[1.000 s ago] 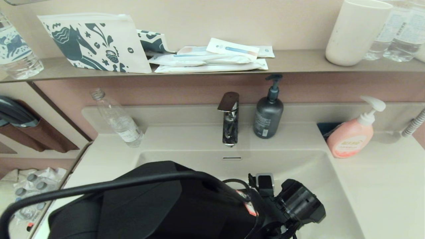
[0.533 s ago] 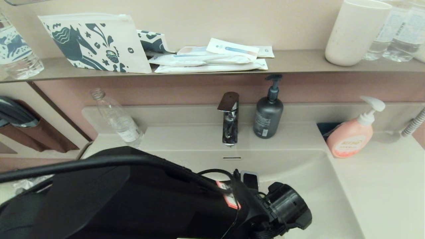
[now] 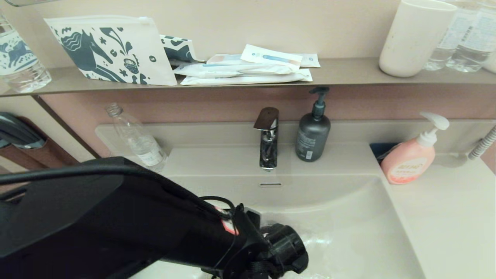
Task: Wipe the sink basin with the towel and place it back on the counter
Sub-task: Wipe the sink
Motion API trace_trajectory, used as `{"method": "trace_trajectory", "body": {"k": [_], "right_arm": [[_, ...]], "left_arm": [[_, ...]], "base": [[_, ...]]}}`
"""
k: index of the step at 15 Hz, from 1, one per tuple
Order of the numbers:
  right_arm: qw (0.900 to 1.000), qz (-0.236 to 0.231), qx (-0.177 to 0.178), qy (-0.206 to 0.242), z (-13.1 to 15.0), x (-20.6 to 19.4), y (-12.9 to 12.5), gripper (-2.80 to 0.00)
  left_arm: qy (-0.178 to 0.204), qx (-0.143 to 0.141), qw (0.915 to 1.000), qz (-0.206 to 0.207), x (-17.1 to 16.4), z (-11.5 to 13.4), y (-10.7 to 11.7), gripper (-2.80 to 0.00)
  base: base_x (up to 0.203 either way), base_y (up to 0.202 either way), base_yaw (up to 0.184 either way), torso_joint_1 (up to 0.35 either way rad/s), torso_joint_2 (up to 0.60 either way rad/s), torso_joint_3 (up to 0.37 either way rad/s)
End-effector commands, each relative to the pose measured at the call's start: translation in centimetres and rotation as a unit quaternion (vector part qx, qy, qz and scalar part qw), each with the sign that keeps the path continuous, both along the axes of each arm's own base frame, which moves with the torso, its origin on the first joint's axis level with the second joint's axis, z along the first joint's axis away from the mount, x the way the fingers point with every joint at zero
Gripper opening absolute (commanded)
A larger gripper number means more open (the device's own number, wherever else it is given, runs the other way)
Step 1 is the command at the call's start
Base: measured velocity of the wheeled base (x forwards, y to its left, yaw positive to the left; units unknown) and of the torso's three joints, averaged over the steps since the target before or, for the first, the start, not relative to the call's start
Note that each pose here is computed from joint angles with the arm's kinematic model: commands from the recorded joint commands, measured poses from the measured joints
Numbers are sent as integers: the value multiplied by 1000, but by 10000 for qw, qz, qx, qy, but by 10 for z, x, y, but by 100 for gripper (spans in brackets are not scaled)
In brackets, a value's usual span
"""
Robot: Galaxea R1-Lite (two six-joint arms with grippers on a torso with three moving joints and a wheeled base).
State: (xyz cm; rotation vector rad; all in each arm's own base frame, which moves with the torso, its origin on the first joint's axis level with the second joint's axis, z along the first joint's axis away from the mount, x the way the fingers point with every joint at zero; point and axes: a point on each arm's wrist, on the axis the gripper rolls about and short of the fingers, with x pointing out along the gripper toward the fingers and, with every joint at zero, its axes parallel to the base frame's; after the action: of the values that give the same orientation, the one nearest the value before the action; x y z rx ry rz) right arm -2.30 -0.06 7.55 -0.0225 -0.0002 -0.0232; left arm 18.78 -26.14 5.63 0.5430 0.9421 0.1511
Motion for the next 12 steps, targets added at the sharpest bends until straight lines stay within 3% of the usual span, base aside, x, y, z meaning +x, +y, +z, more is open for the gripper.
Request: {"method": "trace_trajectory", "body": {"k": [1,3,5,9,12], "right_arm": [[10000,1,-2,2,0,0,0,-280],[10000,1,-2,9,0,0,0,-280],[10000,-5,-2,3,0,0,0,-280],[10000,1,-2,2,0,0,0,-280],[10000,1,-2,2,0,0,0,-280]], "left_arm": [[-87,269,9993,251,18,1,24,-280],[-230,417,9984,297,42,-3,36,-280],[-519,290,9978,283,66,-11,39,-280],[-1293,-325,9909,174,88,-23,29,-280],[-1562,-601,9859,-9,89,-29,18,-280]], "base": [[0,0,0,0,0,0],[0,0,0,0,0,0],[0,0,0,0,0,0],[0,0,0,0,0,0],[0,0,0,0,0,0]]}}
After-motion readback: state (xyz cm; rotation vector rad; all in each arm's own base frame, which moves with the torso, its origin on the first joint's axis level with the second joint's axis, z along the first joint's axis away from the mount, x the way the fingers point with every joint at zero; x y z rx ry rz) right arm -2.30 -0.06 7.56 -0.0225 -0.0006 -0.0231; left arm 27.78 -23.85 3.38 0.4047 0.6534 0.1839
